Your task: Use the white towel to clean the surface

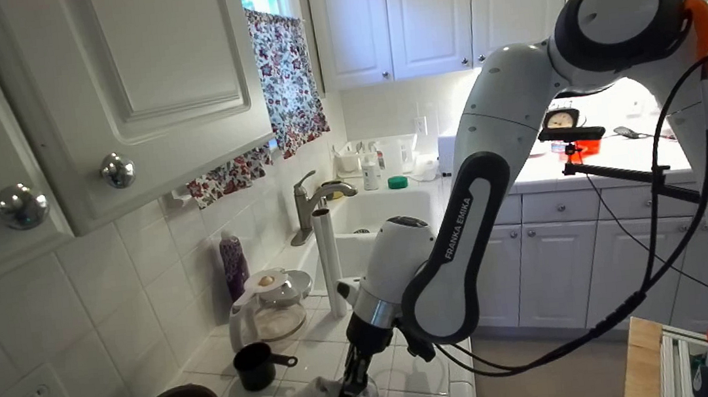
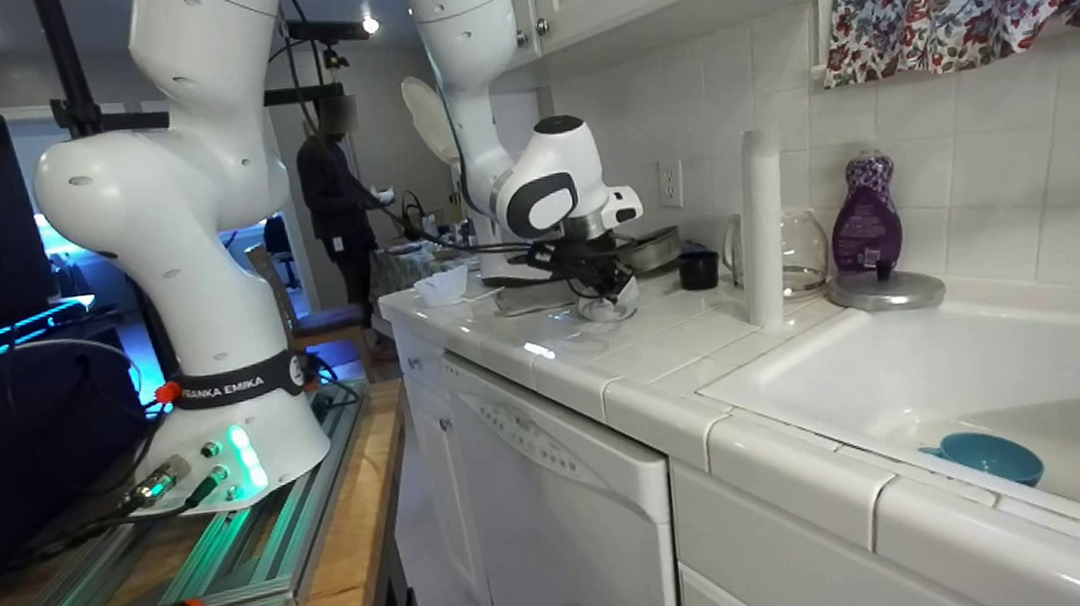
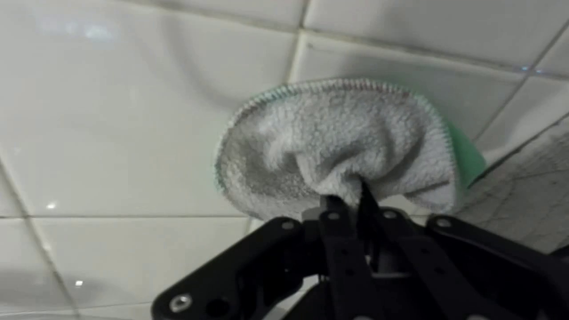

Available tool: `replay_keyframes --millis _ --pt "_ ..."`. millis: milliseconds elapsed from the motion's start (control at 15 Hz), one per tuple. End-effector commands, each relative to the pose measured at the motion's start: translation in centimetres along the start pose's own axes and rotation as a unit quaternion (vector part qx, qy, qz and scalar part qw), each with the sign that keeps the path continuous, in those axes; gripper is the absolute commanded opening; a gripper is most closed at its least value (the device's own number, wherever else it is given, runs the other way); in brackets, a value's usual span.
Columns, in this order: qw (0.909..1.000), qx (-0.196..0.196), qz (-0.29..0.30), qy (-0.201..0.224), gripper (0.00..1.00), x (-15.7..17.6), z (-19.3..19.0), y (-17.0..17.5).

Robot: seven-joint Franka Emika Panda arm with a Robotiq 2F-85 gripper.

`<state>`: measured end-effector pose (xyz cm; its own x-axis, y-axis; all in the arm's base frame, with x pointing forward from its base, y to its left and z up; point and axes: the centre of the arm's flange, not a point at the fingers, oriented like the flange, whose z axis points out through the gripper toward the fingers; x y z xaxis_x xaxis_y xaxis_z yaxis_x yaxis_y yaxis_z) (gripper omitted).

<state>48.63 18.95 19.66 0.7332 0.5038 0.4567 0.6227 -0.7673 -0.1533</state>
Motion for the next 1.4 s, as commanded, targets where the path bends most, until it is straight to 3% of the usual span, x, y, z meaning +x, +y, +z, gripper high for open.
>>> replay_keyframes --millis 0,267,467,733,1000,1133,1267,1333 --pt "0.9951 -0.074 0.065 0.009 0.03 -3.4 -2.6 1.7" --pt "0.9797 -0.143 0.14 0.017 0.03 -5.9 -4.5 3.9" --pt "0.9605 -0.194 0.198 0.02 0.03 -8.1 -6.4 4.8" --pt "0.9201 -0.268 0.284 0.028 0.03 -11.9 -8.8 6.3" --pt "0.8661 -0.338 0.368 0.011 0.03 -15.1 -8.8 6.7" --pt "0.8825 -0.311 0.353 0.011 0.03 -14.2 -7.5 6.1" --pt "0.9161 -0.26 0.305 0.013 0.03 -12.4 -6.2 4.0" --pt "0.9247 -0.247 0.29 0.015 0.03 -11.4 -5.4 2.7"
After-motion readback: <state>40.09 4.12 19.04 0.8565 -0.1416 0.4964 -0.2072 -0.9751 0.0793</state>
